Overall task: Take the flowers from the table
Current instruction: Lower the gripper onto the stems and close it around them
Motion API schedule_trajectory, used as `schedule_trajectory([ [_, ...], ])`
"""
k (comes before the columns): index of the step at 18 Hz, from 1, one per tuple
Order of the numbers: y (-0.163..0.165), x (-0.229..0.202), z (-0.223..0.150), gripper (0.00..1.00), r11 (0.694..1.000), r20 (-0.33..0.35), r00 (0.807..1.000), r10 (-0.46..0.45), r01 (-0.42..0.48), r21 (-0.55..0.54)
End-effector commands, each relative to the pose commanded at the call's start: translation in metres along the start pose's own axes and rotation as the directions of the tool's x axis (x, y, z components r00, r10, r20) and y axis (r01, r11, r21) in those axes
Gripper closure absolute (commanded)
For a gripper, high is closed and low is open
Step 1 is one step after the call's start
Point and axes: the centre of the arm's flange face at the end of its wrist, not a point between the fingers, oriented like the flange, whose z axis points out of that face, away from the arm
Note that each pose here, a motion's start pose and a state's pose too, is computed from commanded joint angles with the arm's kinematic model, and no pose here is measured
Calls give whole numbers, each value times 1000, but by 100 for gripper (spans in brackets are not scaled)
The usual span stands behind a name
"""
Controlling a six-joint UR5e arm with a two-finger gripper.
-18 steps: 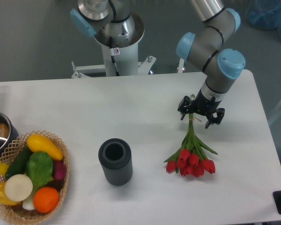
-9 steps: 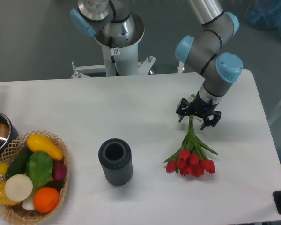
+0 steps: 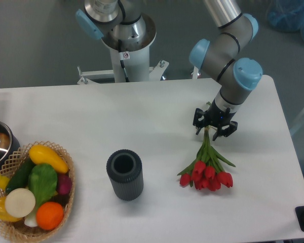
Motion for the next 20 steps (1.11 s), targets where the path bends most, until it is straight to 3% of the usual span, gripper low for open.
schedule_trajectory([
  [10,-4,-1,1,76,1000,1,1000,3,-3,-2],
  [20,-10,-10,-14,79,1000,33,999,11,-12,13],
])
